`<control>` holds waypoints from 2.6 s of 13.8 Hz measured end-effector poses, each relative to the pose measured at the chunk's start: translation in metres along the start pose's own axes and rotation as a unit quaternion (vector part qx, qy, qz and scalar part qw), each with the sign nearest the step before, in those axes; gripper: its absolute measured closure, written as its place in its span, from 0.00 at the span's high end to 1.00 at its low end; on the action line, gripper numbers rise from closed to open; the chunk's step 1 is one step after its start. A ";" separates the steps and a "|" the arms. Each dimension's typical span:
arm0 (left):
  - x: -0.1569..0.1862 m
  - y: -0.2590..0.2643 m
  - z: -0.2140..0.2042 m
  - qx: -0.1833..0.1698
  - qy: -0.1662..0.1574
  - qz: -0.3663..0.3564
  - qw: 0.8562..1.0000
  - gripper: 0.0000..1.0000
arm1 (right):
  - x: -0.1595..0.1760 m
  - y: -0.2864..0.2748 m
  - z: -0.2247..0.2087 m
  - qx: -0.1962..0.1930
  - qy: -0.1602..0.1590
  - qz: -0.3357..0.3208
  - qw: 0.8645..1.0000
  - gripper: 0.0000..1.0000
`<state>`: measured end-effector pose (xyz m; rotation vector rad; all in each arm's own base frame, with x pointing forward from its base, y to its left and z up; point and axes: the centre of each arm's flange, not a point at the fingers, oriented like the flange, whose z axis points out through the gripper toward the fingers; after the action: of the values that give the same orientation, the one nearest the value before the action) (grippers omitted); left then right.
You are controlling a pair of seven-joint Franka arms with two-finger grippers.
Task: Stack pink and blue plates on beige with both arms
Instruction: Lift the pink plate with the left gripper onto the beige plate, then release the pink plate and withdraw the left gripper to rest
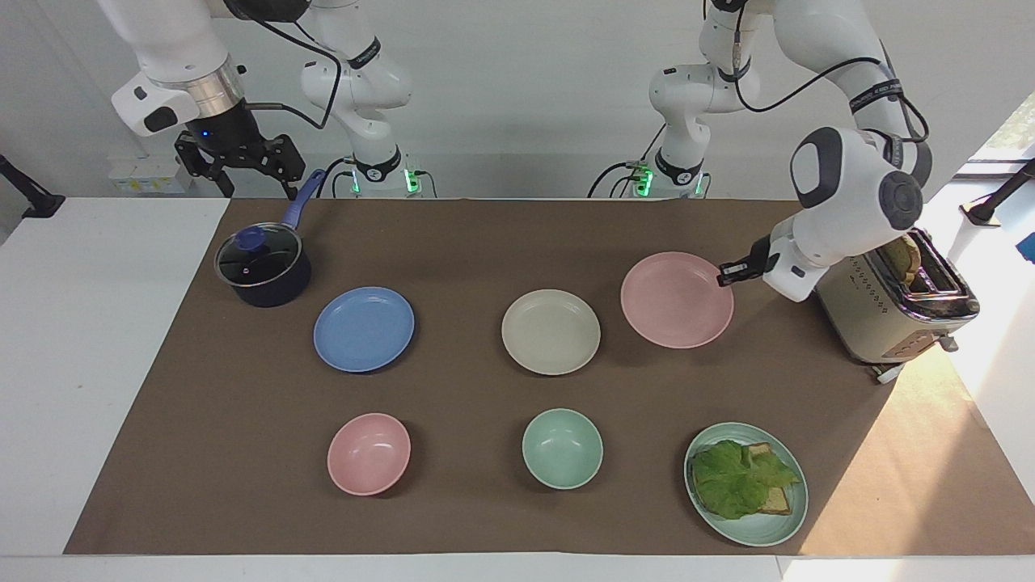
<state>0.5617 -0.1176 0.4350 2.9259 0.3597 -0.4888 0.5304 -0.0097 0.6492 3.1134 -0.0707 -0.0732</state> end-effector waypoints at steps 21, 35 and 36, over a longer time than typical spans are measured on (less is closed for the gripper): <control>0.004 0.084 0.045 0.030 0.141 0.001 0.989 1.00 | 0.000 0.000 0.000 0.000 0.000 0.000 1.000 1.00; -0.021 -0.010 -0.078 0.102 0.175 0.117 0.972 1.00 | 0.028 0.032 0.108 0.001 0.030 0.001 1.000 1.00; -0.021 -0.011 -0.078 0.102 0.174 0.117 0.972 1.00 | 0.029 0.036 0.126 0.001 0.033 0.000 0.999 1.00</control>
<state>0.5628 -0.0969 0.5139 3.1960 -0.0014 0.0260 0.5518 -0.0507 0.5234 3.1146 -0.0696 0.0282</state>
